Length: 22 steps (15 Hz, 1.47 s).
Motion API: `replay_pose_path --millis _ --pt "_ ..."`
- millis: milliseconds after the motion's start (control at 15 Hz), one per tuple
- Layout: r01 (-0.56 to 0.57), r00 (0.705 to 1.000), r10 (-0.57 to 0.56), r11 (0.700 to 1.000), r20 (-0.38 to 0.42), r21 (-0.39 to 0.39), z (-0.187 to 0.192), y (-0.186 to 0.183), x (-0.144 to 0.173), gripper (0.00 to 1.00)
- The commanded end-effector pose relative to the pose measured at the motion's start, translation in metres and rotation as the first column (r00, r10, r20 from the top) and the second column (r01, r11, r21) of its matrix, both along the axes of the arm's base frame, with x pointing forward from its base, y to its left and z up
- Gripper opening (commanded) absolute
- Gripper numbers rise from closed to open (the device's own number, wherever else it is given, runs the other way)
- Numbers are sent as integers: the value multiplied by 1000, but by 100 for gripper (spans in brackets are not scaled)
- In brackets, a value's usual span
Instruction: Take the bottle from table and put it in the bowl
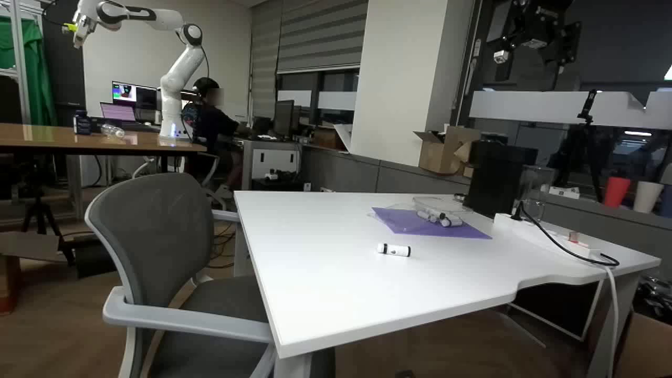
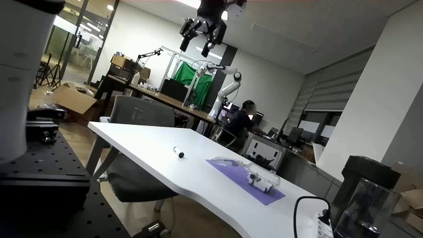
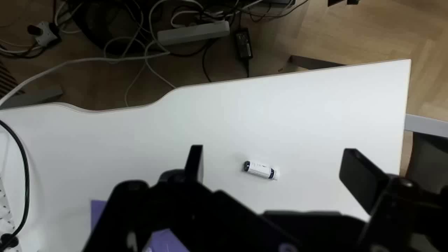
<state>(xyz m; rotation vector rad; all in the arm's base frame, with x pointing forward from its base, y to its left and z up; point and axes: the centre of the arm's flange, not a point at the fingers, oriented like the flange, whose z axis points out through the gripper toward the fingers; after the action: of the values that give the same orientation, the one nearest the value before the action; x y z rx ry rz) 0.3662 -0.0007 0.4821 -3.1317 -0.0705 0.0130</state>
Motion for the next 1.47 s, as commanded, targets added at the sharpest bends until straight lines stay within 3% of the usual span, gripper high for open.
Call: replay_pose_path --millis 0,800,867,1133,1400 --pt "0 1000 0 1000 0 0 0 0 0 100" --pt "0 1000 0 1000 0 0 0 0 0 100" --pt "-87 996 87 996 -13 7 -9 1 6 100" --pt "-341 939 343 939 -37 38 -46 -2 40 100" --pt "-546 833 548 837 -79 47 -105 -9 86 100"
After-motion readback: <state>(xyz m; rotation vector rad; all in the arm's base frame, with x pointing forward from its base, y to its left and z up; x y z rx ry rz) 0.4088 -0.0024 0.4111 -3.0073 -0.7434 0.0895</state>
